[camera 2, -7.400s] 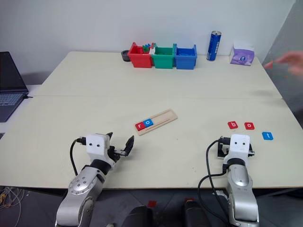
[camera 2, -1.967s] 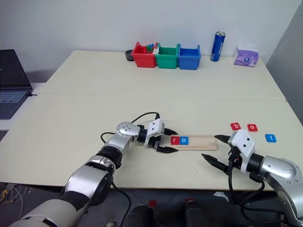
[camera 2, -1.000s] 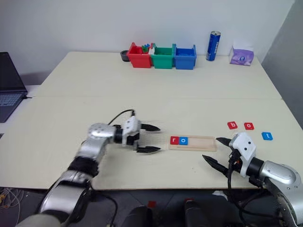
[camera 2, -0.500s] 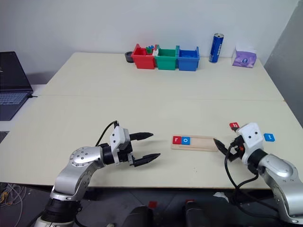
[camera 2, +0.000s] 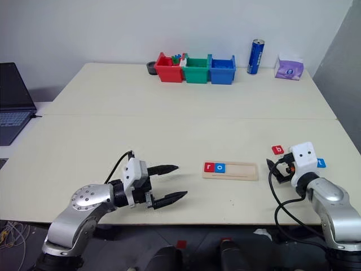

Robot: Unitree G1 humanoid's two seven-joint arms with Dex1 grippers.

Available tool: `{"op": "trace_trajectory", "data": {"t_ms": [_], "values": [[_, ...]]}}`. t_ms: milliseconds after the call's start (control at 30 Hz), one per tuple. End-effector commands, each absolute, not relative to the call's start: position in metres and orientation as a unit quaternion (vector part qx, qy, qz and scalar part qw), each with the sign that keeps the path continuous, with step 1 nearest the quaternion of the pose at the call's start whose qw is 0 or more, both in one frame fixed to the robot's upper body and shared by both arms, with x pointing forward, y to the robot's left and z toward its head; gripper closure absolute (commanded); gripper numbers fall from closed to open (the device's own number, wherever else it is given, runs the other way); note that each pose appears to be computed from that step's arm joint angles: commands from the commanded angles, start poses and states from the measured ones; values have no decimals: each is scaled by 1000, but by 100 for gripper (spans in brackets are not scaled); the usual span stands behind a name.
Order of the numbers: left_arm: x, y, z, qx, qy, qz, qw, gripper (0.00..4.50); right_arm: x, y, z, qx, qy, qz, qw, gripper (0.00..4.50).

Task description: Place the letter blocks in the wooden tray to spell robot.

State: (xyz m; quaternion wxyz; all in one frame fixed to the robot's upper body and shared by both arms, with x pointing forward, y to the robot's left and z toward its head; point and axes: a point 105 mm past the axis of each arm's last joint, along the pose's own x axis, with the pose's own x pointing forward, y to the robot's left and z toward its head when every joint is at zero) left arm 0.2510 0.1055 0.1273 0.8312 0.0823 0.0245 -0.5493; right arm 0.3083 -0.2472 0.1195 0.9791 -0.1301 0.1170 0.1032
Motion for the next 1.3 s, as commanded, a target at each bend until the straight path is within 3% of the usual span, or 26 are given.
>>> {"op": "trace_trajectory", "data": {"t_ms": [33, 200, 767, 867, 1100, 1300], "values": [[243, 98, 153, 71, -17, -563, 823, 7, 317, -250, 124, -123, 103, 87, 983, 0], [232, 87, 168, 49, -32, -588, 806, 7, 334, -252, 118, -110, 107, 78, 985, 0], [231, 96, 157, 65, -12, -613, 788, 7, 365, -261, 94, -44, 139, 41, 989, 0], [231, 97, 157, 67, -11, -615, 786, 0, 366, -260, 92, -41, 140, 39, 989, 62], [229, 95, 157, 69, -11, -618, 783, 0, 366, -264, 90, -45, 141, 26, 989, 306], [225, 97, 155, 69, -7, -621, 781, 0, 343, -266, 93, -63, 159, 18, 985, 305]]}}
